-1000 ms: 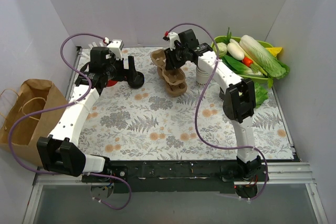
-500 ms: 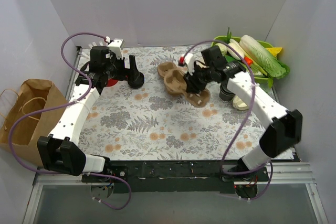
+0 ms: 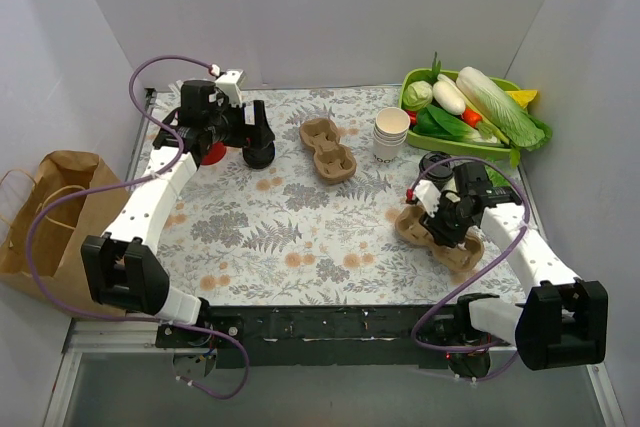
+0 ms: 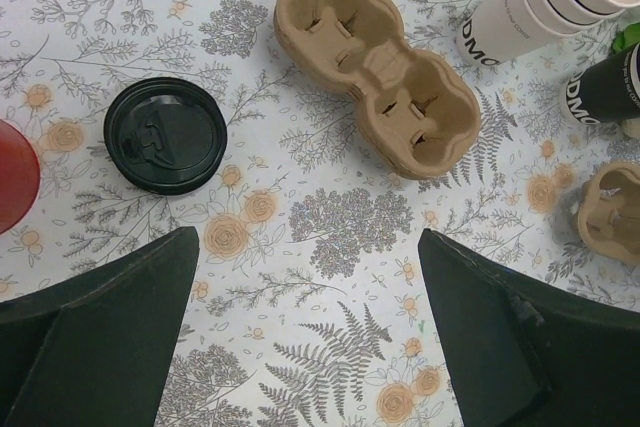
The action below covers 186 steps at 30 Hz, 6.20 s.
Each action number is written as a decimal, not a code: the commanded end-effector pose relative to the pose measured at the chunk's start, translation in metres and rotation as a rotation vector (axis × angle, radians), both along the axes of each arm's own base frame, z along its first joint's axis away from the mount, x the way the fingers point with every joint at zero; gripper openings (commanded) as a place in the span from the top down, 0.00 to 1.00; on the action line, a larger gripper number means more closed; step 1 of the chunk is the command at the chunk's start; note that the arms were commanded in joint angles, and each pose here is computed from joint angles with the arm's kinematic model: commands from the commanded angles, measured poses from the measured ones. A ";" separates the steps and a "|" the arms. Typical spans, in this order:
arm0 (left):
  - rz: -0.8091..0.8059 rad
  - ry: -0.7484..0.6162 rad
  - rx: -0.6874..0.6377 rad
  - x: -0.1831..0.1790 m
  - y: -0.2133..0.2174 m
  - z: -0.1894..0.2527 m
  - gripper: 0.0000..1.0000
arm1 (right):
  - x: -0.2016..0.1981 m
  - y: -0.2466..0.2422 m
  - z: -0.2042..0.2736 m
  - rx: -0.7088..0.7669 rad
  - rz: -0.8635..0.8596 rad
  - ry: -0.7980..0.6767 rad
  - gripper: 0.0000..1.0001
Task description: Pack the takeout coffee
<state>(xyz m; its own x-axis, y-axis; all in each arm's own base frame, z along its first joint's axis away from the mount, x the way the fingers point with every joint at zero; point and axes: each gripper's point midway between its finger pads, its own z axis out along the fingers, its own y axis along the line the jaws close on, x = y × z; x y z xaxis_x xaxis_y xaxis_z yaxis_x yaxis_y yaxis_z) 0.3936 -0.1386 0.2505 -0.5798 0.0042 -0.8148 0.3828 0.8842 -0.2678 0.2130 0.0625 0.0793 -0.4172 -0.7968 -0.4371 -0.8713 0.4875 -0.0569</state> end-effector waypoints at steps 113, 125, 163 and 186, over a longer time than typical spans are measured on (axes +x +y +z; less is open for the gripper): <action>-0.475 0.122 0.052 -0.156 -0.001 0.064 1.00 | 0.113 0.171 0.143 0.359 0.171 -0.100 0.61; -0.827 0.130 0.064 -0.163 -0.111 0.065 1.00 | 0.067 0.086 0.105 0.213 0.032 -0.076 0.56; -0.855 -0.297 -0.025 -0.136 -0.187 0.159 0.02 | -0.050 -0.021 -0.003 -0.032 -0.006 0.083 0.28; -0.830 -0.289 0.006 -0.126 -0.186 0.151 0.02 | -0.044 -0.015 -0.016 -0.010 -0.024 0.136 0.35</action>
<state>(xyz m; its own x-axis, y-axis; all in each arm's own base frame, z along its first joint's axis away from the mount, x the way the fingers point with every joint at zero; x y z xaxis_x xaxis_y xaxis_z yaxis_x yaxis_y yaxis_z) 0.2680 -0.3304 0.3941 -0.1827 0.3443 -0.9209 0.9546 0.2861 -0.0825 0.1686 0.0406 0.0578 -0.4830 -0.8060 -0.3422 -0.8630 0.5043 0.0303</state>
